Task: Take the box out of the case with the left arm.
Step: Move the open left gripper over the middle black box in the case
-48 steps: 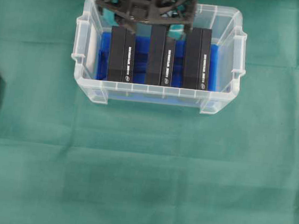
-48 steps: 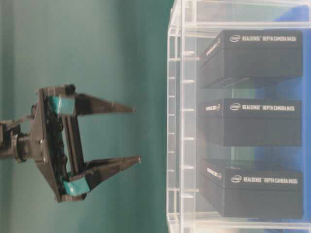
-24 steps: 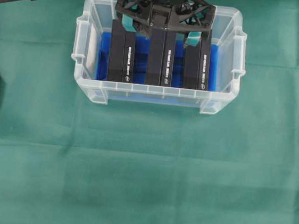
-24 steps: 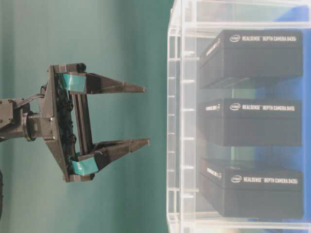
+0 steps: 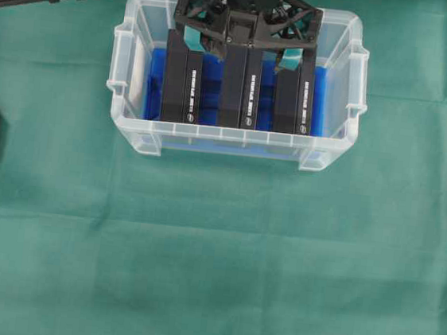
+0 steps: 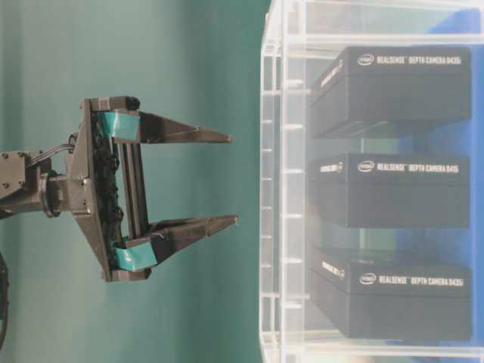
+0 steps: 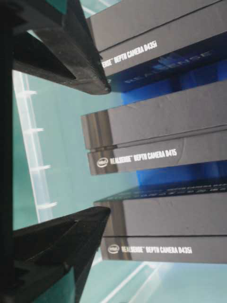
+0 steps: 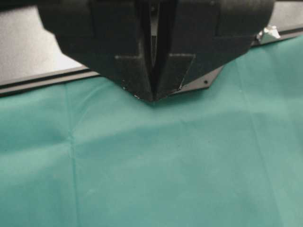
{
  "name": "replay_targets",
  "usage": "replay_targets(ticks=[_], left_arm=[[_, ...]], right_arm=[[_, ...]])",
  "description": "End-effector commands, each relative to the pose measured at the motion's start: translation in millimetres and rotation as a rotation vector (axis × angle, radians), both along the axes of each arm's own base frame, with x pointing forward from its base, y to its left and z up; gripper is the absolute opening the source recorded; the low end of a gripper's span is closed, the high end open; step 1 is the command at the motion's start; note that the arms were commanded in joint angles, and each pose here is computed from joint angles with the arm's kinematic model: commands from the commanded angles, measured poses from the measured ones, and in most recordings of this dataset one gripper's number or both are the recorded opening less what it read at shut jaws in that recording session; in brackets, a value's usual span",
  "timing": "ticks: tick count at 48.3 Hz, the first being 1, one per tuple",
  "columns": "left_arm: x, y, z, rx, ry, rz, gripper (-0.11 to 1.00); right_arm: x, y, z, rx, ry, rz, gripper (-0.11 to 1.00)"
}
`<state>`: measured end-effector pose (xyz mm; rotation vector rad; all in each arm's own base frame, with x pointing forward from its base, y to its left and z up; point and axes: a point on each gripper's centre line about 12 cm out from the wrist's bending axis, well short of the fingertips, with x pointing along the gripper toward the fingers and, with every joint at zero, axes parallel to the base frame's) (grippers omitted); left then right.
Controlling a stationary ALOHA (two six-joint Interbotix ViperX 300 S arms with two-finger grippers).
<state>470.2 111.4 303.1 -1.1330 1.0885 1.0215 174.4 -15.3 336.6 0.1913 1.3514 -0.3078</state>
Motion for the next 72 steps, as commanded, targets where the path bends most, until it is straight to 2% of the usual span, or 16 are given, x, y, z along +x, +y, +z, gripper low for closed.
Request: replay_targets(ticks=[1,38,72], left_arm=[[-0.3,-3.3,17.4,0.009,-0.047,-0.005,0.95],[-1.3,-3.3,10.2,0.006,-0.027,-0.005,0.95],[-4.6,0.3,-39.3,0.018,-0.028,0.003,0.95]], right_arm=[[1.4,-0.7,3.7,-0.003,-0.014,-0.002,0.02],[1.4,-0.8,3.8,-0.005,-0.014,-0.002,0.02],[1.3,-0.8,0.5,-0.005,-0.008,-0.002,0.02]])
